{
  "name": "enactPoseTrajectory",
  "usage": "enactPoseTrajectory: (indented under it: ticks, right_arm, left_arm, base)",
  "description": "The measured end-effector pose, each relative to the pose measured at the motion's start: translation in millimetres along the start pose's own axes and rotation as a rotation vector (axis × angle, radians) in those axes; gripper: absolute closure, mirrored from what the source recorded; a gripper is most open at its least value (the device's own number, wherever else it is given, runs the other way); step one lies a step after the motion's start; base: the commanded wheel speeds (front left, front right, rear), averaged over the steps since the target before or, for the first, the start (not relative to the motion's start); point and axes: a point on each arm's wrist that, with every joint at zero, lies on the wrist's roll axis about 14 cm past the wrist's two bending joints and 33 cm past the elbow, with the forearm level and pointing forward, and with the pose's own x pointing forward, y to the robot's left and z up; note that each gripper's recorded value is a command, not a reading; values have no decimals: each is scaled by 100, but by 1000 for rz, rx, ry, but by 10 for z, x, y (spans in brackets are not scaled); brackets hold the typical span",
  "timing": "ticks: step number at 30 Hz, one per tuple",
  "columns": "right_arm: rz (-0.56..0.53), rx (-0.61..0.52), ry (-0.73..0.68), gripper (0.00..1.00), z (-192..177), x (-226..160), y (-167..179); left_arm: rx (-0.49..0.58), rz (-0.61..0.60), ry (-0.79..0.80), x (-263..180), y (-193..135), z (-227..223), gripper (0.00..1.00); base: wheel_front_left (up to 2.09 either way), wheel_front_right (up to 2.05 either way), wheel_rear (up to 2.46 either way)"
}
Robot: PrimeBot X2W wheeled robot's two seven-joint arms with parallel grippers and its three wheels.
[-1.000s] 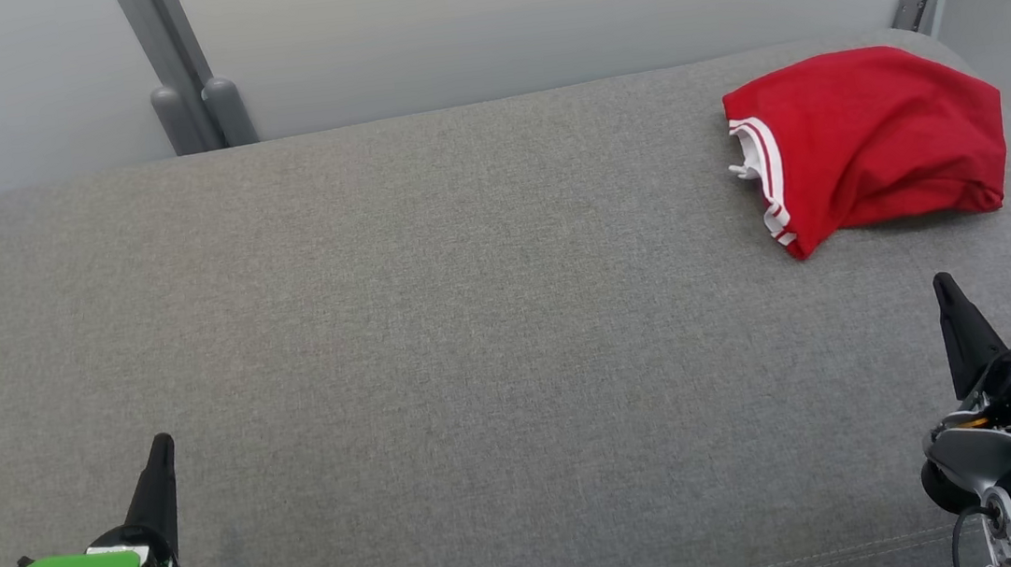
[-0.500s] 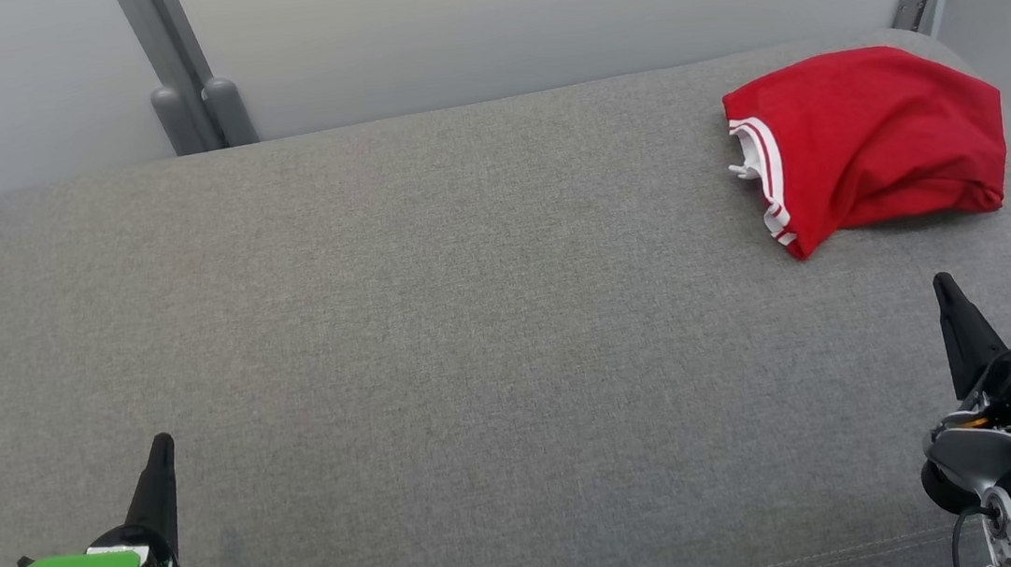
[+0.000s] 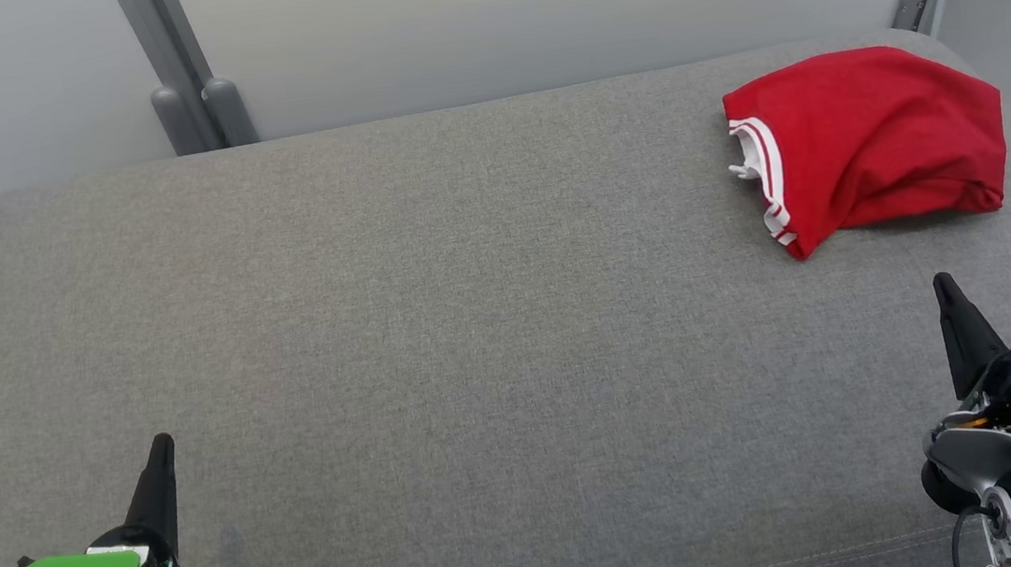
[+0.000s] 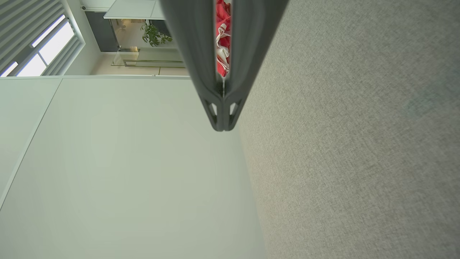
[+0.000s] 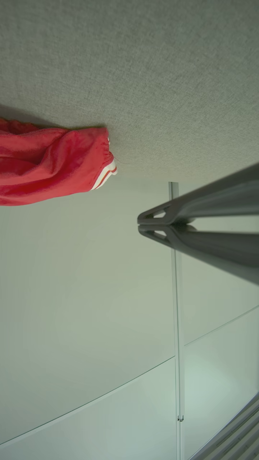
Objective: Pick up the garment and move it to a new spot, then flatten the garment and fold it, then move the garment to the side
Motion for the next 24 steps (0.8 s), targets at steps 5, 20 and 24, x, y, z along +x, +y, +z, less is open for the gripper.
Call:
enactPoseTrajectory:
  ticks: [5, 20, 24]
  right_arm:
    - [0, 0, 0, 100, 0, 0, 0]
    - [0, 0, 0, 100, 0, 0, 0]
    - [0, 0, 0, 100, 0, 0, 0]
  left_arm:
    - [0, 0, 0, 0, 0, 0, 100]
    - [0, 0, 0, 0, 0, 0, 100]
    - [0, 0, 0, 0, 0, 0, 100]
  base:
    - [0, 0, 0]
    - [0, 0, 0]
    - [0, 0, 0]
